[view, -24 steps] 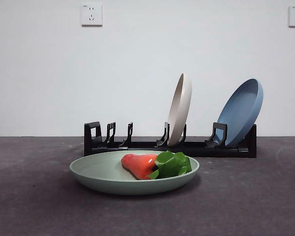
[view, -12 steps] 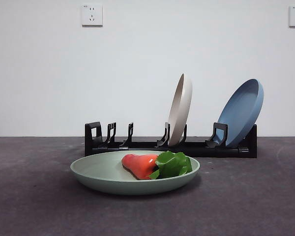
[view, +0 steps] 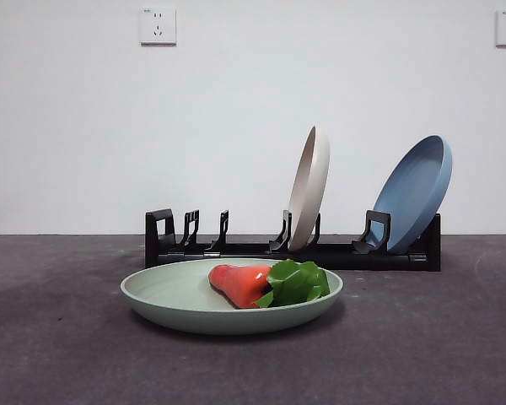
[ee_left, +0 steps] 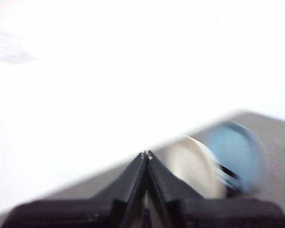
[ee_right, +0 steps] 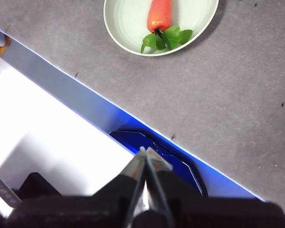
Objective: Take the green plate from the plate rack,put the plate on the table,take the carrot from the table,put the carrot in the plate
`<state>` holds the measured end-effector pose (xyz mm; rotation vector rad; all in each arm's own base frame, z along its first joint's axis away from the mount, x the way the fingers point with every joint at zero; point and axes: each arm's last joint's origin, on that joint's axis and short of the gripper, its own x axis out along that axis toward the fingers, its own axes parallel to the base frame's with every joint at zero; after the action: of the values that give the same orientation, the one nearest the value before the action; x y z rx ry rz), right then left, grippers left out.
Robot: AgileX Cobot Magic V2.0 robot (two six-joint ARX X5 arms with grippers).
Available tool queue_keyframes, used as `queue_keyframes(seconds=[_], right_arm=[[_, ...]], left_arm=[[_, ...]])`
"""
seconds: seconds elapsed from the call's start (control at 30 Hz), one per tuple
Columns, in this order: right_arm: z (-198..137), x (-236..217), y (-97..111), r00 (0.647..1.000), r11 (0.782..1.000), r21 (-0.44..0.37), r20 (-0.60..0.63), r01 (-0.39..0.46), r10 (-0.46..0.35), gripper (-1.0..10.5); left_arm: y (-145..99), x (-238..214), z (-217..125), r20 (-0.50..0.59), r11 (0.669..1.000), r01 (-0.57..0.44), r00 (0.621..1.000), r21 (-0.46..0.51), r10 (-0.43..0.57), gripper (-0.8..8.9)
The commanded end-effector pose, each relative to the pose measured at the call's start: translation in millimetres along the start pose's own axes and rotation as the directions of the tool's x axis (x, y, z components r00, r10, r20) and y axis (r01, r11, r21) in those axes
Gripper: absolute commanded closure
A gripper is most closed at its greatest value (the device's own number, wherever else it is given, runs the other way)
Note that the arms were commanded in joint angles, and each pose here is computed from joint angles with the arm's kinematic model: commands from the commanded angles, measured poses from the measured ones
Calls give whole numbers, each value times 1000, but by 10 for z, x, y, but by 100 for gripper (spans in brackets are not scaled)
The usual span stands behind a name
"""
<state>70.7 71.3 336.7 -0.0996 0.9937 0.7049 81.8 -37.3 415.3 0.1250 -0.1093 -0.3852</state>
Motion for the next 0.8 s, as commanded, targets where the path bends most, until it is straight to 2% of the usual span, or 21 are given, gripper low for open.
queue_keyframes(seconds=[0.03, 0.13, 0.33, 0.53, 0.8], right_arm=[[3, 1, 2, 1000, 1000, -7, 5, 1, -1, 946], [2, 1, 2, 1000, 1000, -7, 5, 1, -1, 946], [2, 1, 2, 1000, 1000, -6, 5, 1, -1, 946], [2, 1, 2, 1000, 1000, -7, 5, 1, -1, 946], [3, 1, 2, 1000, 1000, -7, 5, 1, -1, 946]], left_arm=[[74, -62, -231, 36, 992, -124, 992, 27, 123, 815], [99, -135, -538, 59, 976, -214, 975, 34, 212, 815], [94, -172, -1325, 34, 947, -322, 946, 14, 321, 815], [71, -173, -1961, -67, 931, -365, 930, -35, 362, 815], [48, -189, -2406, -154, 919, -392, 912, -51, 380, 815]])
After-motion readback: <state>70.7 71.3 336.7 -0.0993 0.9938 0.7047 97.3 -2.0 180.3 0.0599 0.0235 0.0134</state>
